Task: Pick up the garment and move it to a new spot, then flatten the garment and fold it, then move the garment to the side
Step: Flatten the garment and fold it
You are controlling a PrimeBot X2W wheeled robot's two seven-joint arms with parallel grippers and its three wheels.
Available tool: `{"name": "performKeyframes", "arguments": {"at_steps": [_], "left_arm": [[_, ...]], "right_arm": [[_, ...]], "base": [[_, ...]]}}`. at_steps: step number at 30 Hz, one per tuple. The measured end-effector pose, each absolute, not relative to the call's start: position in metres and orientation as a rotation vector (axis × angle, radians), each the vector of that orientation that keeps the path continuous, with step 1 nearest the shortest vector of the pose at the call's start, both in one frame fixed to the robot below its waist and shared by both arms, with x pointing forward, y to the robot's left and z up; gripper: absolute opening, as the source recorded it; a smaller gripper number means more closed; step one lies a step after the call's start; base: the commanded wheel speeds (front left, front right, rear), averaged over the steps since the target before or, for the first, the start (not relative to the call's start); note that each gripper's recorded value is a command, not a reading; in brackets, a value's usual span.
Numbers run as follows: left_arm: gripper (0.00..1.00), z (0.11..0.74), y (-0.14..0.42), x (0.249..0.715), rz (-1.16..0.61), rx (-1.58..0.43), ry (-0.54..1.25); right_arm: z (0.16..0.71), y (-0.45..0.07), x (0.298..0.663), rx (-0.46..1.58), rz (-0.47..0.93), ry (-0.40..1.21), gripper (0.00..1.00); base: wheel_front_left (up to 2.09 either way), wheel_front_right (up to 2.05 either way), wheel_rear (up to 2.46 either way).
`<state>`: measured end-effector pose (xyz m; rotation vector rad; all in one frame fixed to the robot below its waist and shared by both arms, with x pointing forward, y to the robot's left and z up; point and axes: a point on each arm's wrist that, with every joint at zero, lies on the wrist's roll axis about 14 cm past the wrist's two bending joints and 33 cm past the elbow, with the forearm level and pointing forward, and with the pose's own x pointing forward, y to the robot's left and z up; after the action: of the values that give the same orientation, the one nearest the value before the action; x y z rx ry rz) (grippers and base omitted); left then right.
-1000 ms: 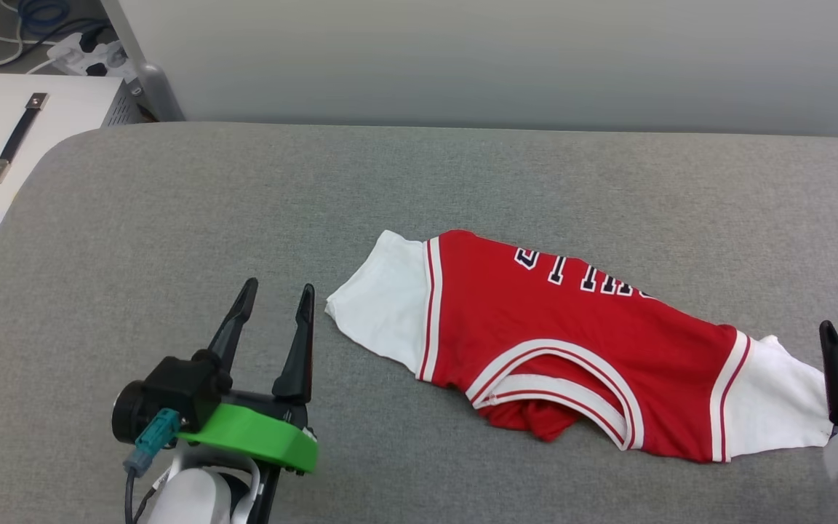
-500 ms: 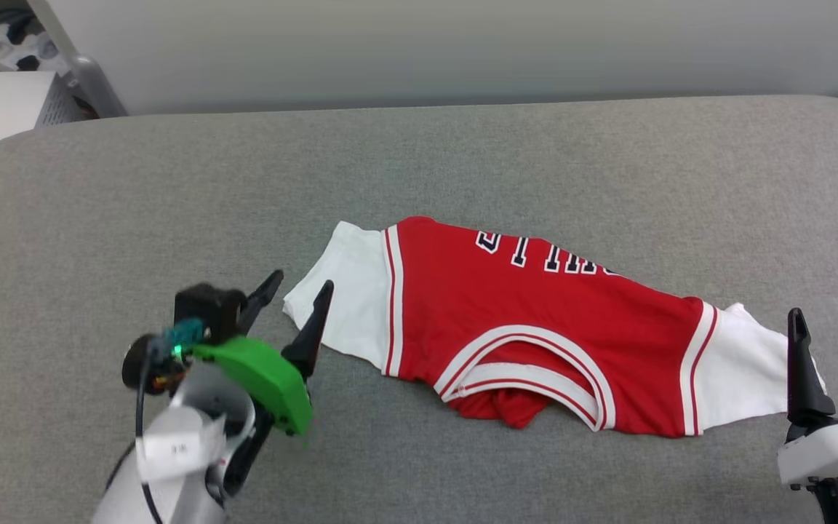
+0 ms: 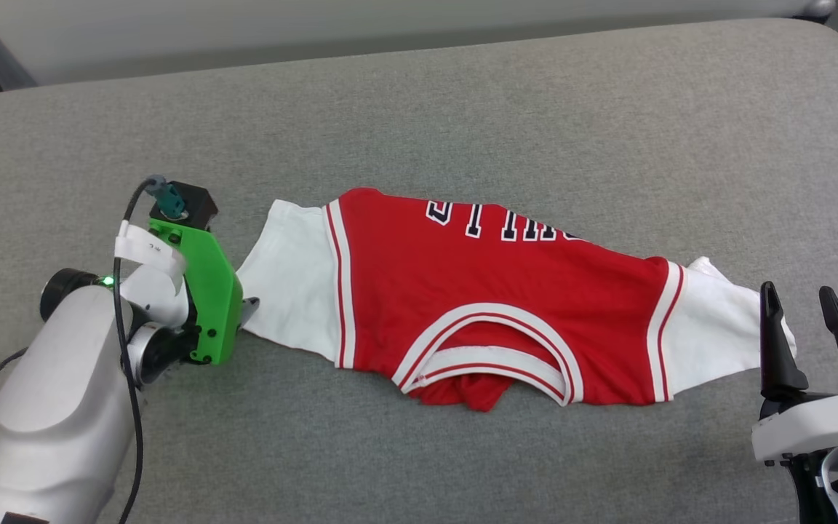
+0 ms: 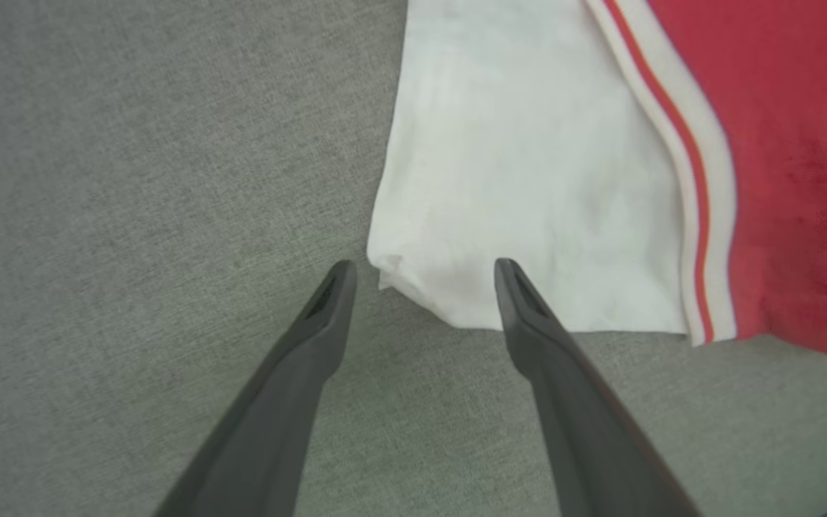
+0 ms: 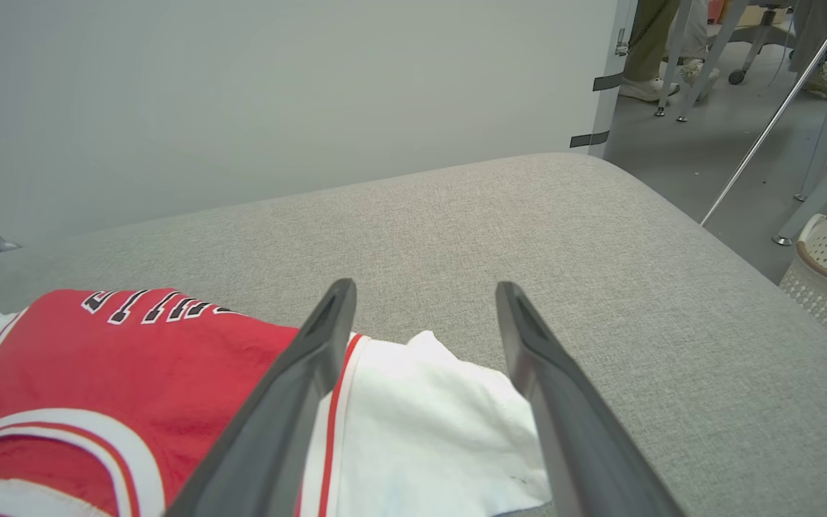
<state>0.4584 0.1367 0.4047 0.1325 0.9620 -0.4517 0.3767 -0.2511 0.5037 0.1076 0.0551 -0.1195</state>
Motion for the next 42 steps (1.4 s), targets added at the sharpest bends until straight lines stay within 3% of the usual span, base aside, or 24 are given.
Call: {"name": "performKeyframes", "arguments": {"at_steps": [9,10,11,12,23,36,42], "left_arm": [[1.00,0.368,0.146,0.469,-0.429,0.206,1.094],[0.76,0.365,0.146,0.467,-0.428,0.201,1.113],[0.33,0.363,0.146,0.467,-0.428,0.192,1.126],[0.00,0.362,0.146,0.466,-0.428,0.186,1.133],[0.00,0.378,0.158,0.459,-0.359,0.017,1.014],[0.00,0.433,0.161,0.397,-0.363,-0.163,0.884],[0.00,0.443,0.152,0.380,-0.379,-0.186,0.861]], "right_arm": [[0.488,-0.263,0.376,0.107,-0.168,0.087,1.00],[0.486,-0.264,0.375,0.106,-0.171,0.092,1.00],[0.484,-0.264,0.375,0.106,-0.172,0.096,1.00],[0.484,-0.264,0.375,0.106,-0.172,0.098,1.00],[0.475,-0.262,0.377,0.068,-0.118,0.183,1.00],[0.417,-0.273,0.351,-0.011,-0.048,0.738,1.00],[0.421,-0.276,0.373,-0.084,-0.014,0.861,1.00]], "base": [[0.00,0.00,0.00],[0.00,0.00,0.00],[0.00,0.00,0.00],[0.00,0.00,0.00],[0.00,0.00,0.00],[0.00,0.00,0.00],[0.00,0.00,0.00]]}}
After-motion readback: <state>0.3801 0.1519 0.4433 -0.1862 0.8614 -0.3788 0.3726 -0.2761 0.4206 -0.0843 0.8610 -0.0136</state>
